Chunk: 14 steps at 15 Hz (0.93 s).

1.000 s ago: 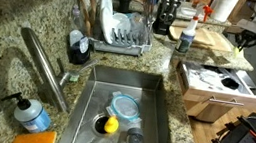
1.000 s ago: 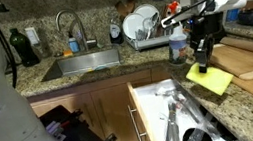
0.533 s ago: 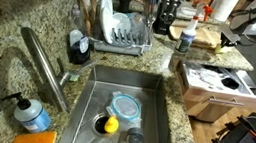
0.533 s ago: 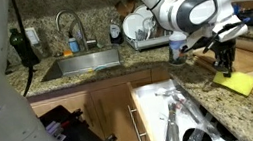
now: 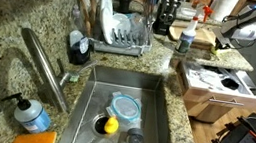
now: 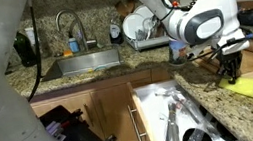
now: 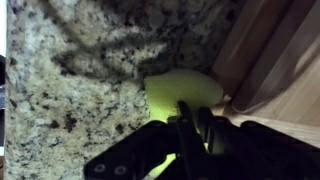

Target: Pick up the spray bottle and move it to the left. Pick up the sponge from the drawer and put it on the countertop

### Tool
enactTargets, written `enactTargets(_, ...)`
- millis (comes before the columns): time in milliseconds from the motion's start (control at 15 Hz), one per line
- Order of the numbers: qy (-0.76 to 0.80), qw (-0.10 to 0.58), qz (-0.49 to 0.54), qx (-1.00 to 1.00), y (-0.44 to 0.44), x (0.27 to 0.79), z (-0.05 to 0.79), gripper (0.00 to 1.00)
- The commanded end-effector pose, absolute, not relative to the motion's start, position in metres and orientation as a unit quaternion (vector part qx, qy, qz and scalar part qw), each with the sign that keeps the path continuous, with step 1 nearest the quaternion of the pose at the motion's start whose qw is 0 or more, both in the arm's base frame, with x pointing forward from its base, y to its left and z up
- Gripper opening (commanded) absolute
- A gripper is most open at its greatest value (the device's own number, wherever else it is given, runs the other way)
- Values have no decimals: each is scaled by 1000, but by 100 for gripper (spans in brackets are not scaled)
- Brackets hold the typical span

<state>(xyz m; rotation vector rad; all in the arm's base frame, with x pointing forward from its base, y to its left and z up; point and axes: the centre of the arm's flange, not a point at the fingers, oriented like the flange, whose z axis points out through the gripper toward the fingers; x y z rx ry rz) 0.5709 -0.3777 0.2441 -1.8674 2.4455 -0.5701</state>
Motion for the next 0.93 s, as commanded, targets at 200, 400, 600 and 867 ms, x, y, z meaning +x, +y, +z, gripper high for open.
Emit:
enactTargets(200, 768, 40, -84, -634, -372, 551, 224, 3)
enactTargets(400, 769, 44, -47, -636, -381, 548, 237, 40)
enactTargets(600, 769, 35, -101, -630, -384, 561, 257, 58)
enactTargets(867, 764, 26, -130, -631, -390, 556, 304, 87)
